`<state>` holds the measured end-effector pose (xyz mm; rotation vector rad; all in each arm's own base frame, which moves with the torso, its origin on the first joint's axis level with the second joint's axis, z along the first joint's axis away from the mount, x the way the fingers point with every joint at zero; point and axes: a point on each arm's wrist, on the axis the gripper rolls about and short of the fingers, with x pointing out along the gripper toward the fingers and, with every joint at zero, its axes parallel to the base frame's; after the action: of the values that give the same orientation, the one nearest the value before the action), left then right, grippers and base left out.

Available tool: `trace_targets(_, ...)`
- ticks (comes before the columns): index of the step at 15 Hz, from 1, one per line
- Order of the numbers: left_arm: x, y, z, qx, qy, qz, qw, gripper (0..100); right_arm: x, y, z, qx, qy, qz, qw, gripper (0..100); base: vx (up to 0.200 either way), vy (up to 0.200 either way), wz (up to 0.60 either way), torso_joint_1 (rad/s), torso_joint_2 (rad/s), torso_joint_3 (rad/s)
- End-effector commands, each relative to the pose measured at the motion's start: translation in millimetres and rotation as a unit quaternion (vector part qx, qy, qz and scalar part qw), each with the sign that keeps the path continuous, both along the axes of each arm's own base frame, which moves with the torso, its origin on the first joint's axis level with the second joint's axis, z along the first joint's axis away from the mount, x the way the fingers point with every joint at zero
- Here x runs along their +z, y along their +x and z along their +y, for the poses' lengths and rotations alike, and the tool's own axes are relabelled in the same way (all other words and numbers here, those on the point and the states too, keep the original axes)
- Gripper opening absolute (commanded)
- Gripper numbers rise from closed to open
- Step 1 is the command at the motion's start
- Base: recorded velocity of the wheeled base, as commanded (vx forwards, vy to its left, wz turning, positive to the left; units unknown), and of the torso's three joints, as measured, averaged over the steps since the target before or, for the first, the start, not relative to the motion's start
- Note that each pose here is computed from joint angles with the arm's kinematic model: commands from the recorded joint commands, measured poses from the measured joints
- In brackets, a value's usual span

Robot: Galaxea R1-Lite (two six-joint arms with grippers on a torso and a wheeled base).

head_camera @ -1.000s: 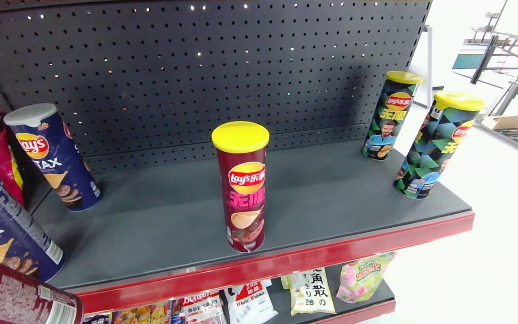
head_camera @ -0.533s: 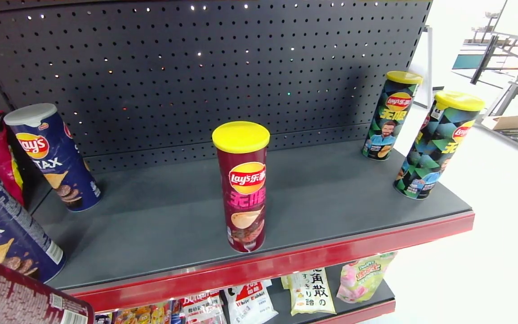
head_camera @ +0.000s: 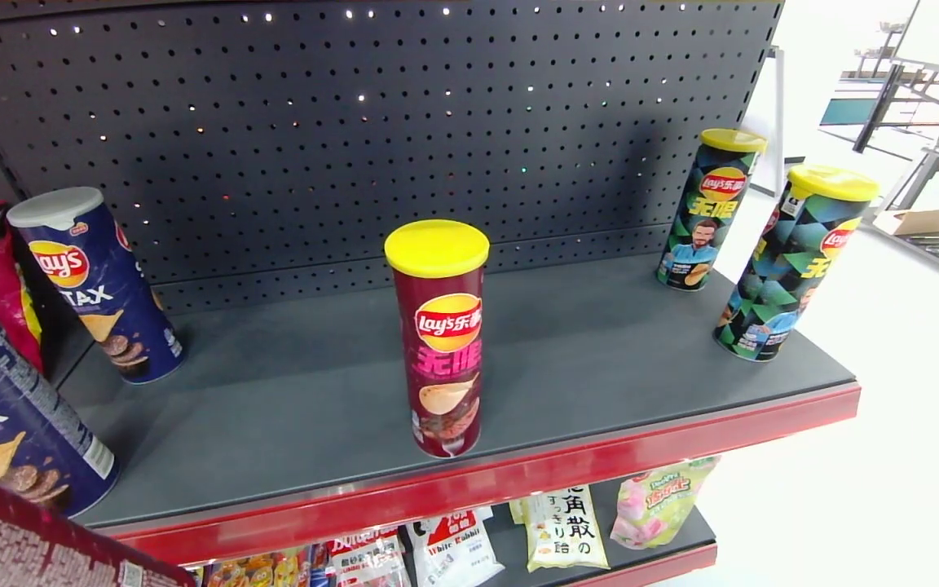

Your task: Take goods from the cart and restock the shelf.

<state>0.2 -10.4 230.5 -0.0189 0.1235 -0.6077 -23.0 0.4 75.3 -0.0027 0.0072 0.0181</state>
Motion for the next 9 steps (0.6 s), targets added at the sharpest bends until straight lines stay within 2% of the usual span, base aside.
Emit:
trace_targets(1,1.5,14,-1.9,0.000,0.002,0.015,0.9999,0,0,0,0,0.000,0.000,0.000,1.000,100,0.000,0.000,0.00,0.000,0.00,0.000)
trace_targets(2,4.0,21,-2.8,0.000,0.002,0.011,0.9999,0,0,0,0,0.000,0.000,0.000,1.000,100,0.000,0.000,0.00,0.000,0.00,0.000)
trace_targets(4,17.6,60,-7.8,0.004,0.006,-0.013,0.9999,0,0,0,0,0.000,0.000,0.000,1.000,100,0.000,0.000,0.00,0.000,0.00,0.000)
trace_targets(6,16.5,85,-16.2,-0.010,0.024,-0.005,0.9997,0,0,0,0,0.000,0.000,0.000,1.000,100,0.000,0.000,0.00,0.000,0.00,0.000)
trace_targets(9,20.1,117,-28.6,-0.025,0.027,-0.004,0.9993,0,0,0,0,0.000,0.000,-0.001,1.000,100,0.000,0.000,0.00,0.000,0.00,0.000)
